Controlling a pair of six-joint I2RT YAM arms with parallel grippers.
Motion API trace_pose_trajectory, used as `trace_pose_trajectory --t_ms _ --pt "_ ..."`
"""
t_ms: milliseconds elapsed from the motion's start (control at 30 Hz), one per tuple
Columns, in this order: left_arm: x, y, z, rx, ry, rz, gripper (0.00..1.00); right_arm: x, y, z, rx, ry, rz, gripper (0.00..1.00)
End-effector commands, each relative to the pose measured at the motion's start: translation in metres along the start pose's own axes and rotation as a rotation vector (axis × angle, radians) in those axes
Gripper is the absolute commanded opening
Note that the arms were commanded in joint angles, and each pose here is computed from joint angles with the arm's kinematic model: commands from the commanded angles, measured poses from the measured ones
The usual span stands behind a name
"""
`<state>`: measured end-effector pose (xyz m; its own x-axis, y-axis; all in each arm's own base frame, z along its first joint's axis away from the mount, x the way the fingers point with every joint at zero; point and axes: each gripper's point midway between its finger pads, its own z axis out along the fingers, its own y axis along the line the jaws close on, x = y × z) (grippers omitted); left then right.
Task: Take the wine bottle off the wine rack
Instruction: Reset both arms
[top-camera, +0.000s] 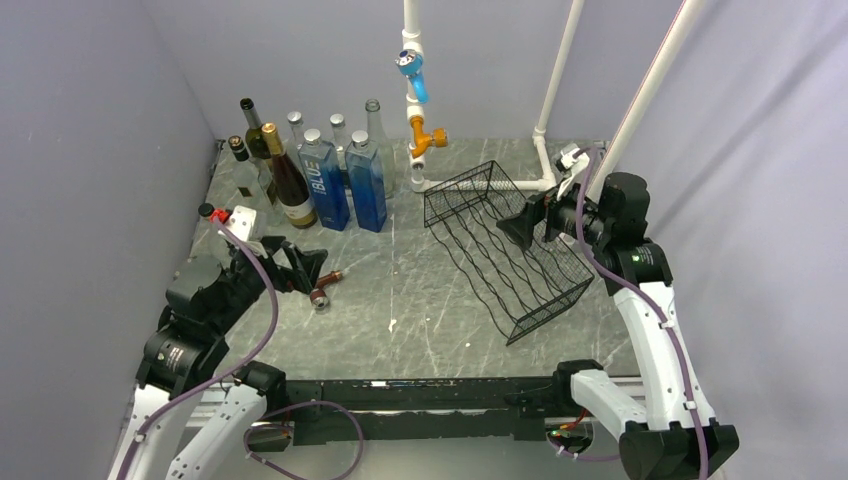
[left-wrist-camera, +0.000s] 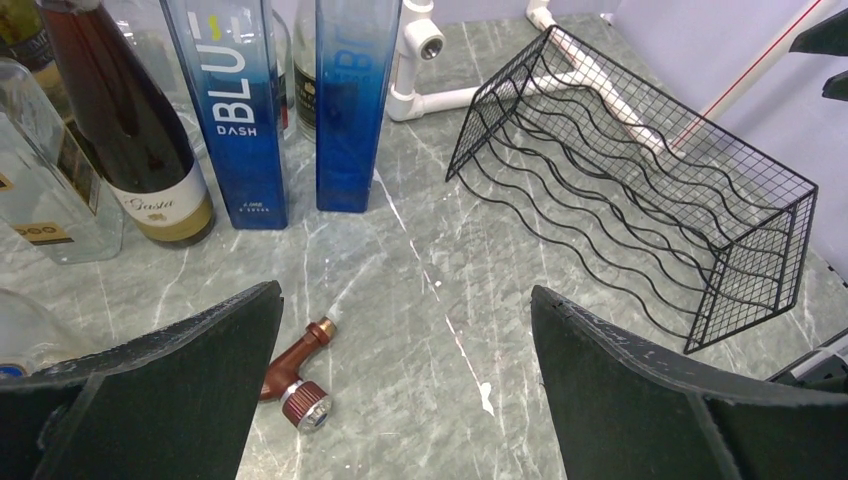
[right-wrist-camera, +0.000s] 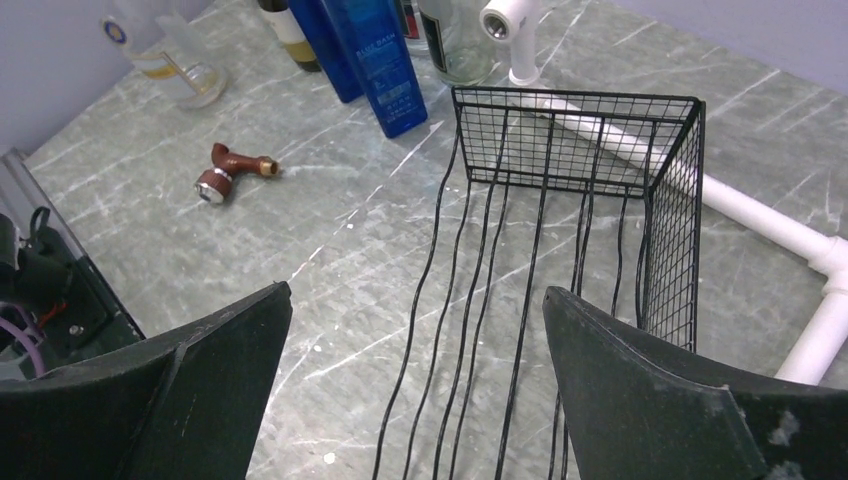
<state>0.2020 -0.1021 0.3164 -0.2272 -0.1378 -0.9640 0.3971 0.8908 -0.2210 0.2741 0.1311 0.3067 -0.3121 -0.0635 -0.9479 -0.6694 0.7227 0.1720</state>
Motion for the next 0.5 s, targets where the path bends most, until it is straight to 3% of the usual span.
trace_pose_trajectory --t_ms 0,467 --pt "-0.016 -0.001 -0.01 -0.012 -0.051 -0.015 1.0 -0.028 0.001 -0.008 0.029 -0.077 0.026 1.0" --pt "-0.022 -0.005 -0.005 0.0 -0.081 -0.081 1.0 -0.024 -0.01 -0.02 0.077 -0.081 -0.009 1.0"
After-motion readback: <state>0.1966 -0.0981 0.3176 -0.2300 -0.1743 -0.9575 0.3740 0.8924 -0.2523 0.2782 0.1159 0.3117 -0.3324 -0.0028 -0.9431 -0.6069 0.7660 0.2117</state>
